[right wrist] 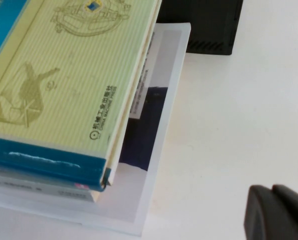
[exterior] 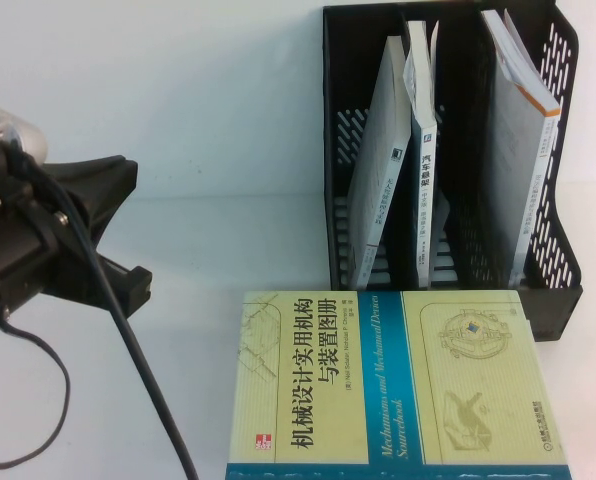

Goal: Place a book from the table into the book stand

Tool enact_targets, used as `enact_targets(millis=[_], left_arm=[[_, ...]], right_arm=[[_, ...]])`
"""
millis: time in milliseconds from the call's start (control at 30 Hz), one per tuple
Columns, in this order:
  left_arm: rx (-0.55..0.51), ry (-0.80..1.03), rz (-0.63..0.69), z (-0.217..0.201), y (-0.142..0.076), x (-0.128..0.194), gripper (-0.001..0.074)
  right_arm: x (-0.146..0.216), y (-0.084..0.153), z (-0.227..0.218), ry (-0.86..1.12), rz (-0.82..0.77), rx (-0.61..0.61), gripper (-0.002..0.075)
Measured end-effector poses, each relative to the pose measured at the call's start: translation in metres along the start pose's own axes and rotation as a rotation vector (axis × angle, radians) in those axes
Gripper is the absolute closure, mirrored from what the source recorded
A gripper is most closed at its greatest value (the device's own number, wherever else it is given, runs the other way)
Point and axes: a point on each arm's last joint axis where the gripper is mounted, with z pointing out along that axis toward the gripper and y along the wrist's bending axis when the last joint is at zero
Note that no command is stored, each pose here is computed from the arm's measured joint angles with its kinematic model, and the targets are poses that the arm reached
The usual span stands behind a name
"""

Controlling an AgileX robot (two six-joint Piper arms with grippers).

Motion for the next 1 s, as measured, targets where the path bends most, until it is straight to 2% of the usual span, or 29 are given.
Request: enact_targets(millis=[567,800,900,1000], left_arm=[[-0.014,0.002,0.023,-0.001,0.002,0.002,0.0736],[-0.192,-0.019,0.059,-0.038,0.027,0.026,0.0736],[-0.282,-0.030,0.078,-0.063,0.031,0.050,0.0736],[-0.369,-0.016,0.042,-0.083,0.030,0.088,0.0736]], right_arm=[[0.000,0.000,0.000,0.004,0.000,-0.001,0.0722],[0.001,0.000,0.000,0.007,-0.002,-0.001,0.0723],[0.001,0.000,0.000,0.009,-0.002,-0.001,0.0723],[0.001,0.000,0.000,0.009,-0.002,-0.001,0.0723]])
